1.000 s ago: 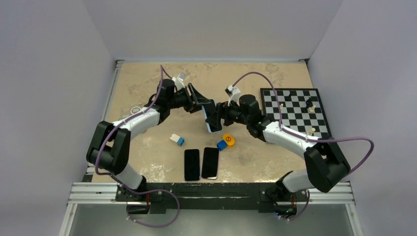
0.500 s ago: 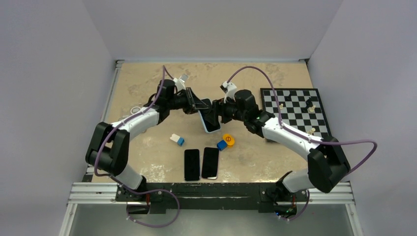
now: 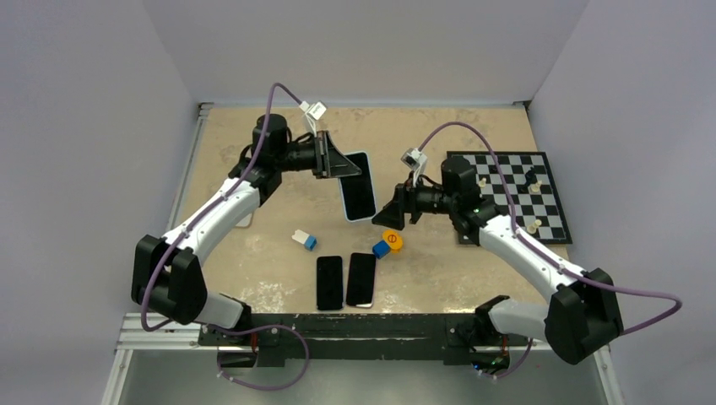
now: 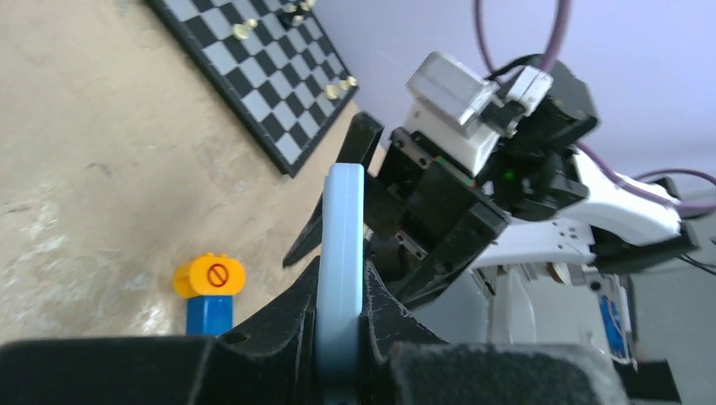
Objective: Take the phone out of the phone case
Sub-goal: Remove the phone case from the phone.
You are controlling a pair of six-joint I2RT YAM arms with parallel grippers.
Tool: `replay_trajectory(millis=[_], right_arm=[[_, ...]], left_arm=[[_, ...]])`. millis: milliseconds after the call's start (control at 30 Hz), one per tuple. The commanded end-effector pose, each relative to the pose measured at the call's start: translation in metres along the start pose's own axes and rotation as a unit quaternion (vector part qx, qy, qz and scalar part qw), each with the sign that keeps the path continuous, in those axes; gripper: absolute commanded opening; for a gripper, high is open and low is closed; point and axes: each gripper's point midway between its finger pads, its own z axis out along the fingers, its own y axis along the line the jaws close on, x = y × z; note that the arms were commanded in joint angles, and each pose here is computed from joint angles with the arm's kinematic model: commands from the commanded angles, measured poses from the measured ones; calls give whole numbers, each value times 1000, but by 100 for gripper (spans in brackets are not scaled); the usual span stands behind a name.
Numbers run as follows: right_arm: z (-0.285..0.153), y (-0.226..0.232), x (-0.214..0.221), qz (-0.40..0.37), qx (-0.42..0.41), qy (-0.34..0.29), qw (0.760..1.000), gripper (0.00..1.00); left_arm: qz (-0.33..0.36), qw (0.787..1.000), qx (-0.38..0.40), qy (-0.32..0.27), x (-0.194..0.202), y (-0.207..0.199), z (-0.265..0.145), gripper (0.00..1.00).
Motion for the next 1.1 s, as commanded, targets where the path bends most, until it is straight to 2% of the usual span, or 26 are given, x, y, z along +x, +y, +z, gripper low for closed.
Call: replay_trajectory(millis=[0, 133, 167, 500, 733, 867, 1067], right_arm=[[-13, 55, 14, -17, -179, 20, 983, 67], [-16, 68, 9, -23, -226, 0, 974, 44], [-16, 69, 10, -24, -229, 0, 973, 42], [-29, 85, -6, -78, -244, -47, 965, 45], [-39, 102, -25, -100, -267, -80, 955, 43], [-37, 103, -32, -98, -269, -80, 955, 41], [-35, 104, -36, -100, -279, -82, 951, 33]], left_arm=[[53, 990, 132, 16, -12, -61, -11, 0], [61, 987, 147, 21, -12, -67, -14, 0], [64, 986, 150, 22, -11, -69, -15, 0], [55, 978, 196, 36, -10, -81, -17, 0], [57, 979, 190, 37, -9, -78, -16, 0], [57, 979, 190, 36, -9, -79, -16, 0], [59, 978, 195, 38, -9, -81, -17, 0]])
